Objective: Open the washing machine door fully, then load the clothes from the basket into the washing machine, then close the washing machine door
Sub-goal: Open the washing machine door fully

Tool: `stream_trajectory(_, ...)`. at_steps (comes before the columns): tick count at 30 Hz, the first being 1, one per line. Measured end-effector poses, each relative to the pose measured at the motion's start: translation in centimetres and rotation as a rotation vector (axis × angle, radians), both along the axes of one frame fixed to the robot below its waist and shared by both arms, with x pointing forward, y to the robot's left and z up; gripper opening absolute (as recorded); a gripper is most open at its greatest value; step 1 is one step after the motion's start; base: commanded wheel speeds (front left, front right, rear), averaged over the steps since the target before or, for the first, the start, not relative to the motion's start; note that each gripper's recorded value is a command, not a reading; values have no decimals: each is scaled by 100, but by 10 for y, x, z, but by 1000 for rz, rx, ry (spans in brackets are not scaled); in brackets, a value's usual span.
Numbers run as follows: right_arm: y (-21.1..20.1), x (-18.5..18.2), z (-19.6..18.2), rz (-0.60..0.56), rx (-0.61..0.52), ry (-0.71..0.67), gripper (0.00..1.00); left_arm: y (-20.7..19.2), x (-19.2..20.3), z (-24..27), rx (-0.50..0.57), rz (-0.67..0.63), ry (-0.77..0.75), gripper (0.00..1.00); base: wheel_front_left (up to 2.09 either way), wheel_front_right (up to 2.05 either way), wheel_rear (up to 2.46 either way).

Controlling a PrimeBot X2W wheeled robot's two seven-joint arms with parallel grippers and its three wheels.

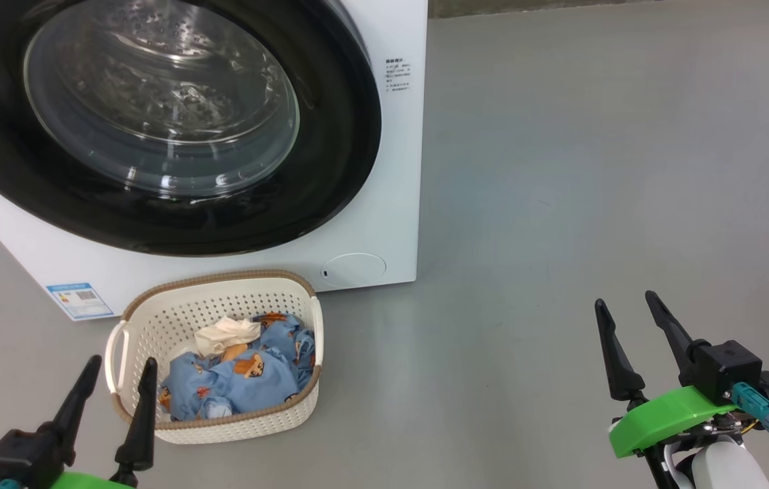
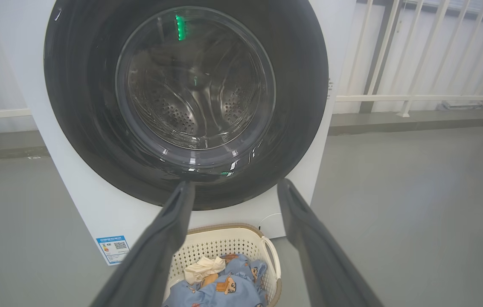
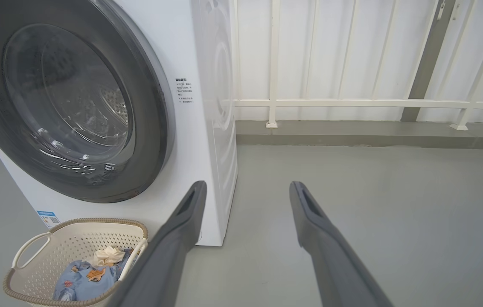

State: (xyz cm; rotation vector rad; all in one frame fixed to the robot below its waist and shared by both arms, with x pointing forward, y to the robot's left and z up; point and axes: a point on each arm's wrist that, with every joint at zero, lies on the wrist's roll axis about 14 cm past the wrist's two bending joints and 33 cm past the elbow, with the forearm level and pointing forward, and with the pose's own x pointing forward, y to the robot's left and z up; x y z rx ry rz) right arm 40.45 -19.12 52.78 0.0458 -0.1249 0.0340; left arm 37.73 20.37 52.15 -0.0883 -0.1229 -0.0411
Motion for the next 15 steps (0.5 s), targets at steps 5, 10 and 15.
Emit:
stream_trajectory(5, 1, 1, -1, 3, 9, 3, 100, 0, -1, 1, -3, 3, -2, 100, 0, 0, 0)
stream_trajectory(10, 3, 4, -1, 8, 13, 4, 100, 1, -1, 0, -9, 8, 0, 100, 0, 0, 0)
stream_trajectory(15, 1, 14, 10, 2, 68, -29, 100, 2, -1, -2, -8, 13, 3, 100, 0, 0, 0)
